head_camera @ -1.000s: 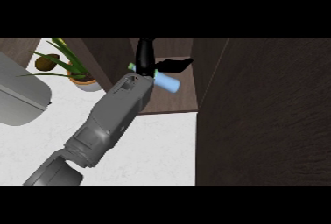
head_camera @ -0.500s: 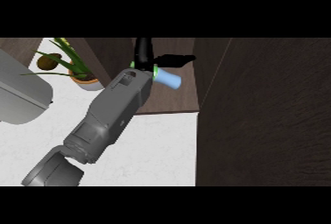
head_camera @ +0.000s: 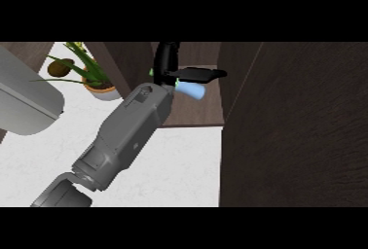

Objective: Pick up the bottled water, place it into the cabinet and close the cabinet

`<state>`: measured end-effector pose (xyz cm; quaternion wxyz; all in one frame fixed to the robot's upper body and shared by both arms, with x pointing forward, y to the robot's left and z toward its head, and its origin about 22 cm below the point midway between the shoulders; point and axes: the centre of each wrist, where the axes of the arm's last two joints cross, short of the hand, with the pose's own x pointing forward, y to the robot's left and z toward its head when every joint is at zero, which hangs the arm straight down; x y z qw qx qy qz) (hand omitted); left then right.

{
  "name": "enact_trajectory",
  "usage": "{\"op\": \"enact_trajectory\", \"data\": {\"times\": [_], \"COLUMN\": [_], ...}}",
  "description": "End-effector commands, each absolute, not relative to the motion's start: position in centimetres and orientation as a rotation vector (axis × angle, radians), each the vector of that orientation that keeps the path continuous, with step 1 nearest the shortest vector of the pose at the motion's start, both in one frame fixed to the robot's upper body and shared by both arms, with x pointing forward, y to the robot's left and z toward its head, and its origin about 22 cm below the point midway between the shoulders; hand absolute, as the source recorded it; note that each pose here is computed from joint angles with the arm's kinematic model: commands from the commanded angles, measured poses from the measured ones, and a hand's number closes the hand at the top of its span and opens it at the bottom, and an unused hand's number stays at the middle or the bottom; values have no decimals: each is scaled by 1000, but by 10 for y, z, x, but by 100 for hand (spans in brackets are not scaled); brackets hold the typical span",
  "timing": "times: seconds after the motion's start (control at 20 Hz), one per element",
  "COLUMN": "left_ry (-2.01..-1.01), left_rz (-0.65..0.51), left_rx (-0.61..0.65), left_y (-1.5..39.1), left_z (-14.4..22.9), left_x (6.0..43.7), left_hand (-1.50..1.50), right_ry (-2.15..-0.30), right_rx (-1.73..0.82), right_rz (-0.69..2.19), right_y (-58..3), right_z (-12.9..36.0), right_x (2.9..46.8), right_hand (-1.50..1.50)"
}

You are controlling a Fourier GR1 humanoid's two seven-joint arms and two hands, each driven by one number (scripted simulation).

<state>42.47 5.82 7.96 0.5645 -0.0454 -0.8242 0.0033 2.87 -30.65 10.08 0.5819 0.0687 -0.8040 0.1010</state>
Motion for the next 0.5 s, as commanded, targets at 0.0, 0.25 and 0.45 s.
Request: {"op": "enact_trajectory", "data": {"times": [0.0, 0.25, 0.45], "left_ry": [-1906, -1882, -1911], "left_rz": [-4, -2, 17], "left_rx": [-182, -294, -313], "left_y": [57, 47, 42], "left_z": [55, 64, 64], "left_x": [402, 381, 353], "left_hand": [-150, -150, -150], "right_ry": [-1923, -1921, -1932], "right_rx": [184, 166, 178], "right_rz": [247, 231, 226], "right_y": [-304, -288, -291], "right_z": [122, 134, 125], "right_x": [30, 26, 27], "right_hand": [-150, -150, -150]}}
